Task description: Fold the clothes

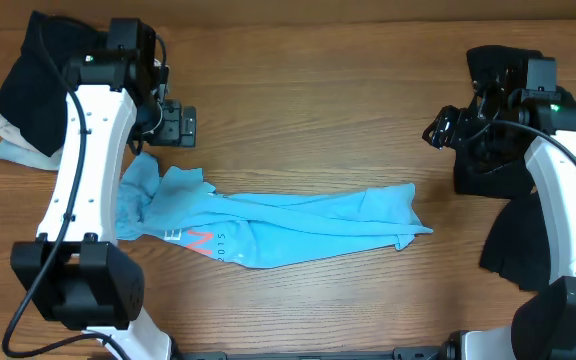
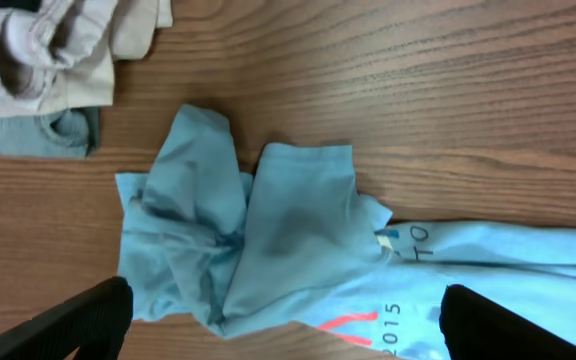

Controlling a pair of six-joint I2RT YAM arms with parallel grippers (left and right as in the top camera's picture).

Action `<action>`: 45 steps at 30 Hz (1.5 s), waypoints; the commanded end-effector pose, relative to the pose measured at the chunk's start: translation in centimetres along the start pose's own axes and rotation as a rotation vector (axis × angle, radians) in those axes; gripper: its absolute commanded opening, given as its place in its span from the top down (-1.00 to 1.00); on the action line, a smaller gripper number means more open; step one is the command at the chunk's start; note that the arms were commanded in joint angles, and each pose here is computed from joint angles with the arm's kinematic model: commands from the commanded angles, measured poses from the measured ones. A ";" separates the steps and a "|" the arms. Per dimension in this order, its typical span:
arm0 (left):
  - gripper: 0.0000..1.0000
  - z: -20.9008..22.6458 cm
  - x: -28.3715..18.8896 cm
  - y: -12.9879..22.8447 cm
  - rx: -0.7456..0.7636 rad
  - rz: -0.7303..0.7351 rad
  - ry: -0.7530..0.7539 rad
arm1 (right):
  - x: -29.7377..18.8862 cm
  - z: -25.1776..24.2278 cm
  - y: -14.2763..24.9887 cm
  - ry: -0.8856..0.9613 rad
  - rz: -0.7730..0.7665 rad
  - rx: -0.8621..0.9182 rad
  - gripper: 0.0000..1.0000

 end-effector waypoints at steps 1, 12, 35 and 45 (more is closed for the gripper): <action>-1.00 -0.4 2.6 -0.9 0.043 0.049 -0.010 | -1.3 0.5 -0.5 0.000 -0.048 -0.029 -0.70; -0.79 -0.8 10.2 -1.3 0.054 0.241 -0.078 | -1.3 0.2 -0.5 0.030 -0.051 -0.028 -0.71; -0.45 -0.5 12.2 -0.5 0.043 0.290 -0.103 | -1.3 0.2 -0.5 0.030 -0.051 -0.020 -0.71; -0.36 -1.0 16.2 0.0 0.061 0.226 -0.052 | -1.3 0.1 -0.5 0.045 -0.051 -0.019 -0.71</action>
Point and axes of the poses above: each gripper's point midway between its finger pads, its own x axis out along the fingers, its own z axis along the line the jaws close on, y = z × x, the point moved 9 cm from there along -x, back along the fingers, and after that the axes turned 11 degrees about -x, right-handed, at the moved point
